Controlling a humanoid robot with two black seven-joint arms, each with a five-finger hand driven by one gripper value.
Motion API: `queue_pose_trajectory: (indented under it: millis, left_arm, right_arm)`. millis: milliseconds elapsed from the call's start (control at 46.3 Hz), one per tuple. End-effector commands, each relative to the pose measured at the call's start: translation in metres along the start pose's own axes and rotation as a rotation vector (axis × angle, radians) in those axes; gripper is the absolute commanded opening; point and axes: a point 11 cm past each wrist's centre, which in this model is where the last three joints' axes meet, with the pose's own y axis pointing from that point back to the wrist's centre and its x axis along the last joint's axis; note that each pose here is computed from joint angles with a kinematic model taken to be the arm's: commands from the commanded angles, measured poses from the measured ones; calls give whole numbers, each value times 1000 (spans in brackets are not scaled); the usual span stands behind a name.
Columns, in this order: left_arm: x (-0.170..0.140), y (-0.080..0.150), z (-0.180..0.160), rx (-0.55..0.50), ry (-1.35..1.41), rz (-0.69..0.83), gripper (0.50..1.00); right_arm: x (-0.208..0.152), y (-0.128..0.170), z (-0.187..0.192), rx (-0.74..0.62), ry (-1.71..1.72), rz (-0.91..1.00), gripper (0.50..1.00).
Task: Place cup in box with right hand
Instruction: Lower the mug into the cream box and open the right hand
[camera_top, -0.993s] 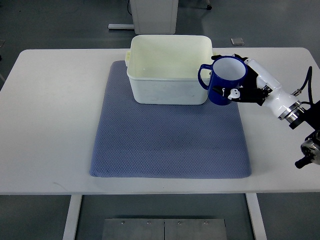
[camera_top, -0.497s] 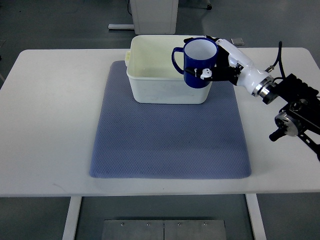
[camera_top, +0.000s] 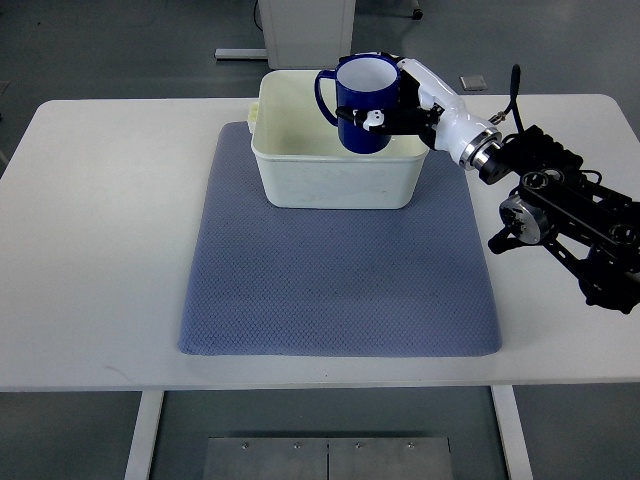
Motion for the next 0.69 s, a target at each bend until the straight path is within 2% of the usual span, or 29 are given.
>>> queue_pose_trajectory:
  millis: [0, 324, 669]
  left_arm:
    - [0, 0, -1, 1, -1, 0, 1000]
    - [0, 0, 0, 1, 1, 0, 1000]
    - [0, 0, 0, 1, 1, 0, 1000]
  right_arm:
    - [0, -6, 3, -17, 0, 21, 500]
    - [6, -28, 9, -50, 10, 124, 500]
    - [13, -32, 16, -107, 26, 226, 500]
